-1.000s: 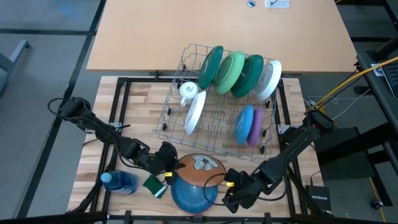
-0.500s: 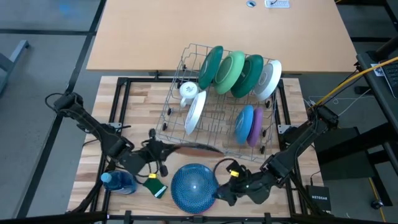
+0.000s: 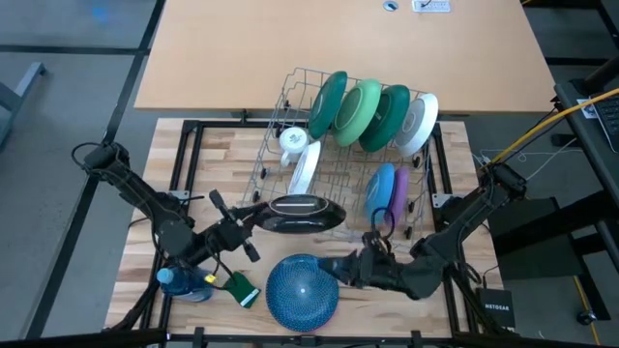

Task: Sort dishes
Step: Put the orange plate in the dish rack

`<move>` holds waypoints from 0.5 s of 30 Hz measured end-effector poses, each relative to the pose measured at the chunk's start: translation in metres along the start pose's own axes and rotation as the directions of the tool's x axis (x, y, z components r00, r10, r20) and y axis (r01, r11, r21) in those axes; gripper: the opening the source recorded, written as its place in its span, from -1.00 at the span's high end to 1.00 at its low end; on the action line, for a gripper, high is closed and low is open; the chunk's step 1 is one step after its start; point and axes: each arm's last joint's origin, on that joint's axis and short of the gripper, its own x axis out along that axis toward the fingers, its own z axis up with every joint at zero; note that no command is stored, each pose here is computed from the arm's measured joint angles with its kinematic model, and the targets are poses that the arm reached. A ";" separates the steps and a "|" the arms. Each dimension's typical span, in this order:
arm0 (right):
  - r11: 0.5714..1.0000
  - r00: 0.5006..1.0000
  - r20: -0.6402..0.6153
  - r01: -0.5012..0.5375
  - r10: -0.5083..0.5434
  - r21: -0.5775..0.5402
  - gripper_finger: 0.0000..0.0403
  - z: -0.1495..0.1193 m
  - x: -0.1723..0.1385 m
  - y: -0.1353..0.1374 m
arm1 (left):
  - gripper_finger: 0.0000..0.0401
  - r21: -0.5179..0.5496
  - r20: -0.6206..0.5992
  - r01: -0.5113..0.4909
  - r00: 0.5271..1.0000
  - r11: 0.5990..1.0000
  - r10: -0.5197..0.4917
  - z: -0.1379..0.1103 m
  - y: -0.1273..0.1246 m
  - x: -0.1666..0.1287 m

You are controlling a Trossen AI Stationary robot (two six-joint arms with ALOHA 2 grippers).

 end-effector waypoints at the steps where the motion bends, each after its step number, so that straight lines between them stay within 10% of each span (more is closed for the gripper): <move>1: 1.000 1.000 0.009 -0.018 0.018 0.010 -0.28 0.002 0.002 0.002 | 0.99 0.031 0.001 -0.004 1.000 1.000 0.004 0.001 0.001 0.001; 15: 0.988 0.987 0.058 -0.153 0.152 0.006 -0.28 0.036 0.033 0.019 | 0.99 0.319 0.001 -0.012 1.000 0.948 0.012 0.001 0.002 0.003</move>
